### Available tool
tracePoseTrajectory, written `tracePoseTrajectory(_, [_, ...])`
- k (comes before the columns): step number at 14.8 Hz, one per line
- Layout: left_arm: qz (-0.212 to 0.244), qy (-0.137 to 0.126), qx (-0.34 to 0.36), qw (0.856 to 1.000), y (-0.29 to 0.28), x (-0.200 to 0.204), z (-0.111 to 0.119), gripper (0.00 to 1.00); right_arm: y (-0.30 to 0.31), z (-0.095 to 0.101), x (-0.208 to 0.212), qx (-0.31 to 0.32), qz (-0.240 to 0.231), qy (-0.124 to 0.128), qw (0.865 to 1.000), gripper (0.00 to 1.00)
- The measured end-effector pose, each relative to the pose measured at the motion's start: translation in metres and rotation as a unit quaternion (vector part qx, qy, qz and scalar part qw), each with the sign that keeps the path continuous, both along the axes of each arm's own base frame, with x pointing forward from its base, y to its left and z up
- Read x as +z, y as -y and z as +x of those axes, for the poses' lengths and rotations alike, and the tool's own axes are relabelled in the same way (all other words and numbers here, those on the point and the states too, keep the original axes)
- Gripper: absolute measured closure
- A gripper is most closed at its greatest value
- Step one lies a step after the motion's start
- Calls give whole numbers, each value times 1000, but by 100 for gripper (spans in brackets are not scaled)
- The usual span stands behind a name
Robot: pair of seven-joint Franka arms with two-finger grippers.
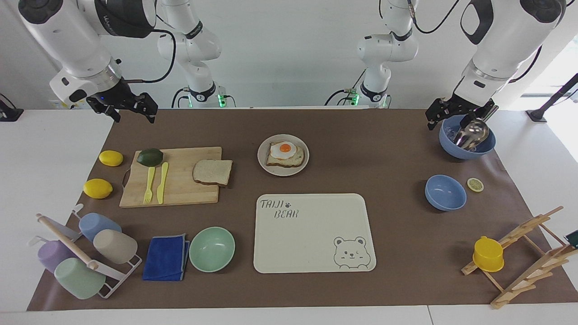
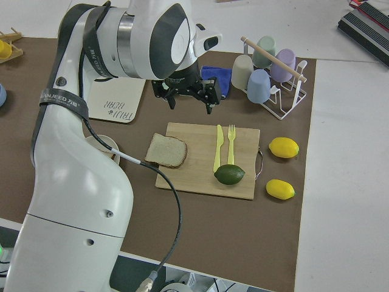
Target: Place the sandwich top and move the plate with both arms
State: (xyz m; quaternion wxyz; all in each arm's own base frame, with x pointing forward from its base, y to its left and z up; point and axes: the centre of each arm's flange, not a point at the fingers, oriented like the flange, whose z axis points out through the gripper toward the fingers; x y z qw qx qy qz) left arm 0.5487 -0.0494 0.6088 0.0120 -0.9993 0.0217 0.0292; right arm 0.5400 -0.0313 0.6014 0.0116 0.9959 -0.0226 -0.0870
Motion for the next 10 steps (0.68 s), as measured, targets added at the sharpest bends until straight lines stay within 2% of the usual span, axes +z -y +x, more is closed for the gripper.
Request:
tracePoseTrajectory(8, [0, 0, 0, 1000, 0, 0, 0, 0, -8, -1, 2, 7, 1, 2, 1000, 0])
tracePoseTrajectory(10, [0, 0, 0, 1000, 0, 0, 0, 0, -25, 2, -1, 25, 2, 15, 1000, 0])
